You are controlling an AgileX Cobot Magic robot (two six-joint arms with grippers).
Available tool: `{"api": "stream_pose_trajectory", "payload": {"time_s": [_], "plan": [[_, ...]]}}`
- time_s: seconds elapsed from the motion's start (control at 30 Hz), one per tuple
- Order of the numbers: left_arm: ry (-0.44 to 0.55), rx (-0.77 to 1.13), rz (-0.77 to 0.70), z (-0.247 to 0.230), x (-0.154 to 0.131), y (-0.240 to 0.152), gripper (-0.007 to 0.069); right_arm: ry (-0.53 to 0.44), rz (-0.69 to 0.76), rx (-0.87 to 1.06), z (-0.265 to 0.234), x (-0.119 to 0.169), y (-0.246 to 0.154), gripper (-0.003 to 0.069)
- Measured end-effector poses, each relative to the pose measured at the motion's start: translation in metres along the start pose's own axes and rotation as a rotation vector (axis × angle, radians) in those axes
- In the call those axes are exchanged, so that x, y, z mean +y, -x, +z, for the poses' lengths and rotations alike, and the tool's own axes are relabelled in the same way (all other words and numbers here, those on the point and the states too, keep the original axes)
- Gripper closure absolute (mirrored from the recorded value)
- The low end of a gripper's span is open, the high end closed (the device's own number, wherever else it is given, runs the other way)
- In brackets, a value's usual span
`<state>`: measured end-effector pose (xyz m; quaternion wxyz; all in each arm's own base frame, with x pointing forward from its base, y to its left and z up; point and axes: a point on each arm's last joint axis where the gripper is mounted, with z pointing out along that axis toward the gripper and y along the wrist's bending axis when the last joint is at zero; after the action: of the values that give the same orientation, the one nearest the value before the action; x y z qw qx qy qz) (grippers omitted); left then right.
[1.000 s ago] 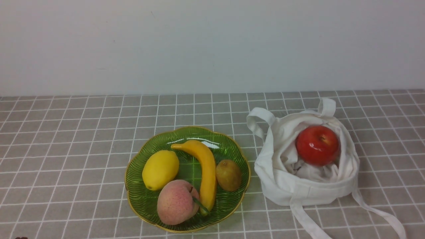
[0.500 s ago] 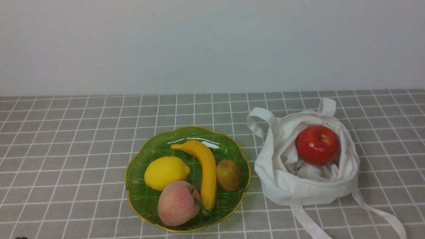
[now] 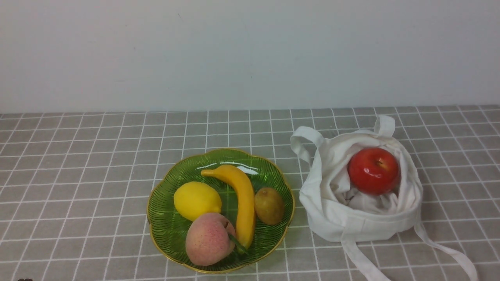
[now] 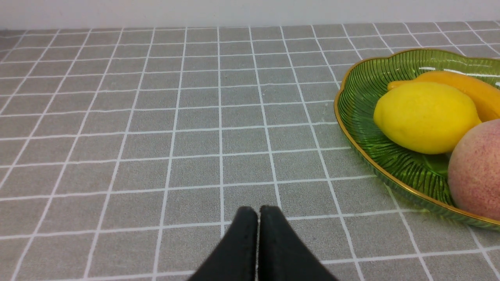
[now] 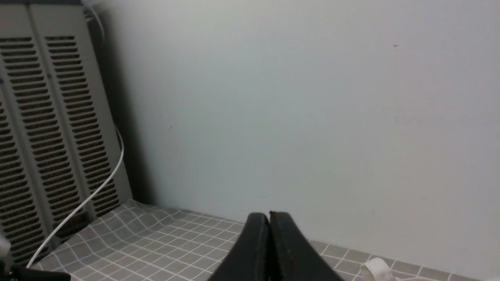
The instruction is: Take the fruit out of the bag on the grey coffee tablecloth and place them on the plate.
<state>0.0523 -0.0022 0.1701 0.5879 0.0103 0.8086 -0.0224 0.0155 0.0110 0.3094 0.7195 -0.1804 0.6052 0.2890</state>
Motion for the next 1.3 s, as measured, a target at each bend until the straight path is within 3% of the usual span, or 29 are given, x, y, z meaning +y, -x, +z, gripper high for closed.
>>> {"api": "stream_pose_trajectory", "payload": {"time_s": [0.23, 0.3, 0.4, 0.5, 0.53, 0.63, 0.8, 1.03, 1.3], "plan": [[0.0, 0.0, 0.0, 0.0, 0.0, 0.0, 0.0633, 0.033, -0.064, 0.016, 0.0, 0.003, -0.002, 0.0673], [0.0, 0.0, 0.0, 0.0, 0.0, 0.0, 0.0633, 0.0, -0.075, 0.038, 0.0, 0.002, -0.004, 0.0673], [0.0, 0.0, 0.0, 0.0, 0.0, 0.0, 0.0633, -0.109, -0.097, 0.085, 0.0, 0.0, -0.008, 0.0673], [0.0, 0.0, 0.0, 0.0, 0.0, 0.0, 0.0633, -0.3, -0.149, 0.196, -0.003, -0.006, -0.018, 0.0673], [0.0, 0.0, 0.0, 0.0, 0.0, 0.0, 0.0633, -0.3, -0.149, 0.196, -0.003, -0.006, -0.018, 0.0673], [0.0, 0.0, 0.0, 0.0, 0.0, 0.0, 0.0633, -0.509, -0.21, 0.305, -0.005, -0.016, -0.034, 0.0673], [0.0, 0.0, 0.0, 0.0, 0.0, 0.0, 0.0633, -0.662, -0.226, 0.333, -0.002, -0.031, -0.066, 0.0673], [0.0, 0.0, 0.0, 0.0, 0.0, 0.0, 0.0633, -0.687, -0.175, 0.351, -0.002, -0.045, -0.122, 0.0673], [0.0, 0.0, 0.0, 0.0, 0.0, 0.0, 0.0633, -0.64, -0.159, 0.389, -0.002, -0.043, -0.128, 0.0673]]}}
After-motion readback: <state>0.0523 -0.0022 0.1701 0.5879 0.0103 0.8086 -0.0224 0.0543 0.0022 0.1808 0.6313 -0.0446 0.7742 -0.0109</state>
